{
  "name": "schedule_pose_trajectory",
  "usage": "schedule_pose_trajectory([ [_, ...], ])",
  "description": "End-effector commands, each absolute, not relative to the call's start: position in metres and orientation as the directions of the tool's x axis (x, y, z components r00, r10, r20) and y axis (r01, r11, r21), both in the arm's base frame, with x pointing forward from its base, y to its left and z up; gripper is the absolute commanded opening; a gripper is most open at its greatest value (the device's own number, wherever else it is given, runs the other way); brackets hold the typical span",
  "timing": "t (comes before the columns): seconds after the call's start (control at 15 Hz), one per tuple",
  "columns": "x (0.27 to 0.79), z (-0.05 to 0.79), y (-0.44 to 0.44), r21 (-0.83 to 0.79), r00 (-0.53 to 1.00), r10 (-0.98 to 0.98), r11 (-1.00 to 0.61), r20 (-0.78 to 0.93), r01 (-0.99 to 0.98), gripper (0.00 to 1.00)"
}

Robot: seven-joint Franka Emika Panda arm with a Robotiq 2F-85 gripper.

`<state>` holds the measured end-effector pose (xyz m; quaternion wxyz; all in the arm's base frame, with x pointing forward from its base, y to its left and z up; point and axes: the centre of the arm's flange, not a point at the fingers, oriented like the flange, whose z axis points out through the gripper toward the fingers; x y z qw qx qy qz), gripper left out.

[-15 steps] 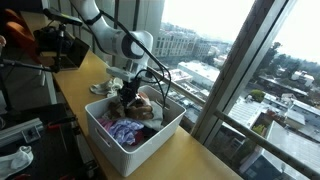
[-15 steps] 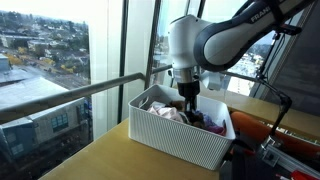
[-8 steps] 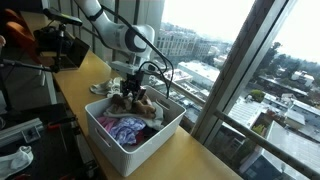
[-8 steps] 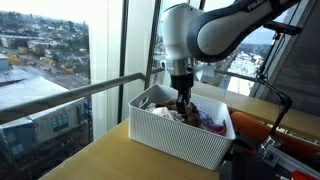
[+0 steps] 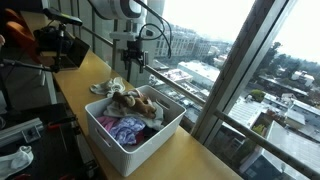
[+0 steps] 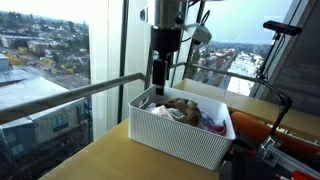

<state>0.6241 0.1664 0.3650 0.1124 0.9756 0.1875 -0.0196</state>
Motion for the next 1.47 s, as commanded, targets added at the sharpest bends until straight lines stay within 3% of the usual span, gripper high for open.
schedule_pose_trajectory([
  [0.0, 0.641, 0.356, 0.246, 0.207, 0.894, 0.443, -0.87, -0.067, 0.447, 1.0],
  [0.6, 0.654, 0.258, 0.363, 0.081, 0.811, 0.581, -0.807, -0.068, 0.585, 1.0],
  [1.4, 0.661, 0.161, 0.397, -0.08, 0.795, 0.583, -0.811, -0.167, 0.579, 1.0],
])
